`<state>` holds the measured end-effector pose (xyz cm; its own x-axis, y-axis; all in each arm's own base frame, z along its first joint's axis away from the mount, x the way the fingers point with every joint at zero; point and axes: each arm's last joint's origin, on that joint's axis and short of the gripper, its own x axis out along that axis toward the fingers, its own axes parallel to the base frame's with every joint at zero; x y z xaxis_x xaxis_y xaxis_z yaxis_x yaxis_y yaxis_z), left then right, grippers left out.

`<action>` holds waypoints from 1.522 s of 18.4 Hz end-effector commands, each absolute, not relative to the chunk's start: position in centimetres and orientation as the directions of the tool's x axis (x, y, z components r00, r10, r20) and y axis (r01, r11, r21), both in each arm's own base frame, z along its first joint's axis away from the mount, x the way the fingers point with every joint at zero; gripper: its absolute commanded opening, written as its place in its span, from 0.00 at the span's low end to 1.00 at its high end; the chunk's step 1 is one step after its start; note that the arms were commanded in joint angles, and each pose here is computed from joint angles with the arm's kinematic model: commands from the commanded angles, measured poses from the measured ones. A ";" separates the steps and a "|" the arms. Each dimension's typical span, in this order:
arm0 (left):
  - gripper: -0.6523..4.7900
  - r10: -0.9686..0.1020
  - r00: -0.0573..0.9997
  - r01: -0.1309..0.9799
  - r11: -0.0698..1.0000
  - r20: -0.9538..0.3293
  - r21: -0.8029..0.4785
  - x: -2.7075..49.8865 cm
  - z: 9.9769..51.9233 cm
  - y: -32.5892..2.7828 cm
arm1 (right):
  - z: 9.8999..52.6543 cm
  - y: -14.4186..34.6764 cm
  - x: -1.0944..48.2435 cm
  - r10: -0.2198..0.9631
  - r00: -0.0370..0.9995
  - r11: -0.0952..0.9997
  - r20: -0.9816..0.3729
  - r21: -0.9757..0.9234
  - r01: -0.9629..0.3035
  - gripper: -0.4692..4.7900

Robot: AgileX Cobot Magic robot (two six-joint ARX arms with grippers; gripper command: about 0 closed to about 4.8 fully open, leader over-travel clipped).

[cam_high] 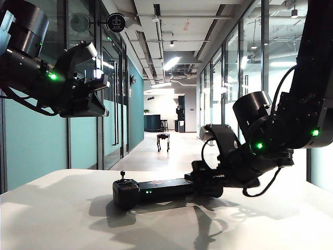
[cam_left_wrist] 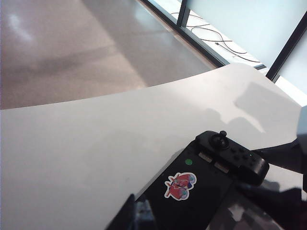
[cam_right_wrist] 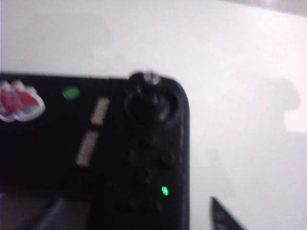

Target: Push the left joystick on the remote control sitting on the white table backward to make the robot dog back up in a straight line until it returns close to you.

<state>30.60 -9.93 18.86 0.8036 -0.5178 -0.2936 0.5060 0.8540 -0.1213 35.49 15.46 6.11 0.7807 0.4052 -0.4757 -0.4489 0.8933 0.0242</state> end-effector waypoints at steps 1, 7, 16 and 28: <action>0.11 -0.527 0.806 0.516 0.849 -0.269 -0.117 30.7 19.3 -10.0 | 6.1 14.8 35.8 0.380 0.783 0.904 -0.493 0.017 -0.428 0.91; 0.11 -0.527 0.806 0.516 0.849 -0.269 -0.117 30.7 19.3 -10.0 | 7.0 14.5 36.0 0.449 0.765 0.873 -0.461 0.045 -0.485 0.91; 0.11 -0.527 0.806 0.509 0.849 -0.269 -0.139 30.7 19.3 -10.0 | 7.0 14.6 36.0 0.492 0.742 0.849 -0.456 0.060 -0.526 0.77; 0.11 -0.542 0.797 0.523 0.840 -0.267 -0.143 30.7 19.3 -10.0 | 7.0 14.6 36.0 0.477 0.751 0.857 -0.457 0.053 -0.513 0.47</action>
